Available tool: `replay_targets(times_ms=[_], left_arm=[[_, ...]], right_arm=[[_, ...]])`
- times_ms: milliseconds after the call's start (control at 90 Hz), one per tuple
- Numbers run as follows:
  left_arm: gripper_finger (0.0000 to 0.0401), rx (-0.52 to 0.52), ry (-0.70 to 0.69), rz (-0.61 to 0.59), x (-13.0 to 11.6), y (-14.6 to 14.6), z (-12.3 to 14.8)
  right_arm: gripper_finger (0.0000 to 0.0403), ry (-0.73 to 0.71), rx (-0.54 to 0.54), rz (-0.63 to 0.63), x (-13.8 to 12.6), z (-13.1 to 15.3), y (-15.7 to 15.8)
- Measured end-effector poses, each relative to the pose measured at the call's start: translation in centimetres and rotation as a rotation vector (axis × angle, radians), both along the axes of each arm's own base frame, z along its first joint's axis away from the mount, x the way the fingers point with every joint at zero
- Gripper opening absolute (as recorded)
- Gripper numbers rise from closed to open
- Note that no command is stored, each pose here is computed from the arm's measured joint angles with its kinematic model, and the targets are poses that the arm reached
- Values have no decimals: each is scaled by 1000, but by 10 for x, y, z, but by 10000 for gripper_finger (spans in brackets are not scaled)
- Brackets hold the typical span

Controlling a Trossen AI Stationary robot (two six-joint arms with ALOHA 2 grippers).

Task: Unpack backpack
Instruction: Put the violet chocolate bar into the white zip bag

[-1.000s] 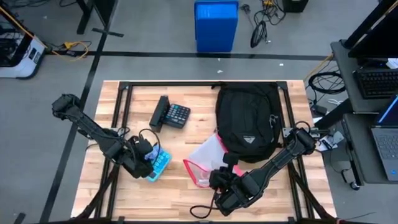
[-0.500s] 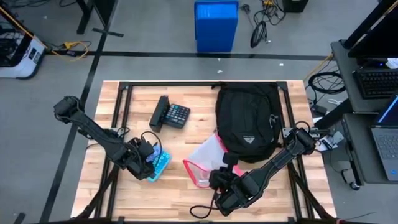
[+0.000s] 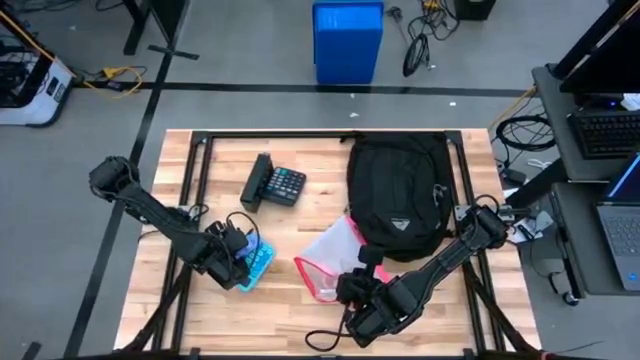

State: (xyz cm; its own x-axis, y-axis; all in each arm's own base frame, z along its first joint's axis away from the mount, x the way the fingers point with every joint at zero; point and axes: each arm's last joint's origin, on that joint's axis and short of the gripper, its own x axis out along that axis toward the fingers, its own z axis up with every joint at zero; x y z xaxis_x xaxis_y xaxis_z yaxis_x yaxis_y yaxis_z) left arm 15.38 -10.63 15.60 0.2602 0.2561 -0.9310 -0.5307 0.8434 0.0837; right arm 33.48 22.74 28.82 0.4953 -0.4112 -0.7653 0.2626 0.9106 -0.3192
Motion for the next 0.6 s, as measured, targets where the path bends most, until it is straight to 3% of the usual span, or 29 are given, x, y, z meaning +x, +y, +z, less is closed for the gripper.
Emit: replay_targets(times_ms=[356,600], left_arm=[[90,-4,-2,0,0,0,-1],[55,-43,-52,-7,8,-7,13]], right_arm=[[0,0,0,0,0,0,0],[0,0,0,0,0,0,0]])
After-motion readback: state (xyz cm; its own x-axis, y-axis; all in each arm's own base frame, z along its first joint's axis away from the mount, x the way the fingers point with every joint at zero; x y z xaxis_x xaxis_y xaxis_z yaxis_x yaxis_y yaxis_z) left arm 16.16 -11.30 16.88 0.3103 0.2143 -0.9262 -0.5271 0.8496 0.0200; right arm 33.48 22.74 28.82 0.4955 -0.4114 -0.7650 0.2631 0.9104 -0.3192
